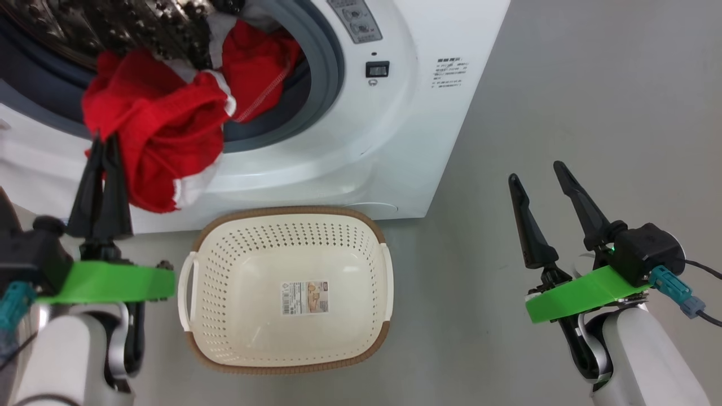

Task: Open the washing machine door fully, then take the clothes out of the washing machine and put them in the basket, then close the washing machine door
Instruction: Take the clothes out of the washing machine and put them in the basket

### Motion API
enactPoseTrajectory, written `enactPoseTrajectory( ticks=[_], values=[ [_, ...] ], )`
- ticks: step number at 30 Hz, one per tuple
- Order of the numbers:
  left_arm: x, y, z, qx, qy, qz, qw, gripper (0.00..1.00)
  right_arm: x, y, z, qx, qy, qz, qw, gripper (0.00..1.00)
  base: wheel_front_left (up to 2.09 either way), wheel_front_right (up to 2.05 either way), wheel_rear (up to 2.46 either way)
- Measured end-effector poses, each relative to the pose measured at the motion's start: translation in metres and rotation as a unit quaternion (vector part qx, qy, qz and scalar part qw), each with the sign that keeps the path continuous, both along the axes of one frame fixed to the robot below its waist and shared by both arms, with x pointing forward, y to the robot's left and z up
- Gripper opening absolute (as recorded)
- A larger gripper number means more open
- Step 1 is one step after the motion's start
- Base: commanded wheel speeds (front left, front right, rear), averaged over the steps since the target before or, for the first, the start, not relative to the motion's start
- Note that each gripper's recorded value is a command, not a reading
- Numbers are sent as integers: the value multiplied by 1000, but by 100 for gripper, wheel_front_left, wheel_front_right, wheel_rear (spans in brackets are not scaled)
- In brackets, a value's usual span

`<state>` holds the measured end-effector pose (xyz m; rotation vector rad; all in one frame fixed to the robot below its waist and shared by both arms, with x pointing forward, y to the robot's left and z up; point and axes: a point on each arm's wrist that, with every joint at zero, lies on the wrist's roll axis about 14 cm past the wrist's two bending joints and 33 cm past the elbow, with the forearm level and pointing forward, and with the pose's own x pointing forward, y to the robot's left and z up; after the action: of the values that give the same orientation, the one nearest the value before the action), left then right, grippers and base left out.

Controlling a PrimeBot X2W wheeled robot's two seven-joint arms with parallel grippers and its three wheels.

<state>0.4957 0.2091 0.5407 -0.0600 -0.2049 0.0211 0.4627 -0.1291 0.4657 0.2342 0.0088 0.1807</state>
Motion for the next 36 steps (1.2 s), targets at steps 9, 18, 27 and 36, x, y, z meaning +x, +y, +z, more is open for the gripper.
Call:
enactPoseTrajectory(
  ticks=[9, 18, 27, 36],
  values=[
    [-23, -9, 22, -1, -32, -5, 999, 0, -5, -2, 7, 2, -6, -2, 1000, 100, 0, 0, 0],
    [-43, -22, 21, -22, -18, -17, 999, 0, -8, -2, 12, 6, -10, -4, 1000, 100, 0, 0, 0],
    [-41, -35, -48, -99, 85, -28, 991, 0, -6, -2, 0, 6, 4, -4, 1000, 100, 0, 0, 0],
    [-28, -53, -130, -128, 195, -46, 971, 0, 0, -3, -21, 5, 27, -5, 1000, 100, 0, 0, 0]
  ],
)
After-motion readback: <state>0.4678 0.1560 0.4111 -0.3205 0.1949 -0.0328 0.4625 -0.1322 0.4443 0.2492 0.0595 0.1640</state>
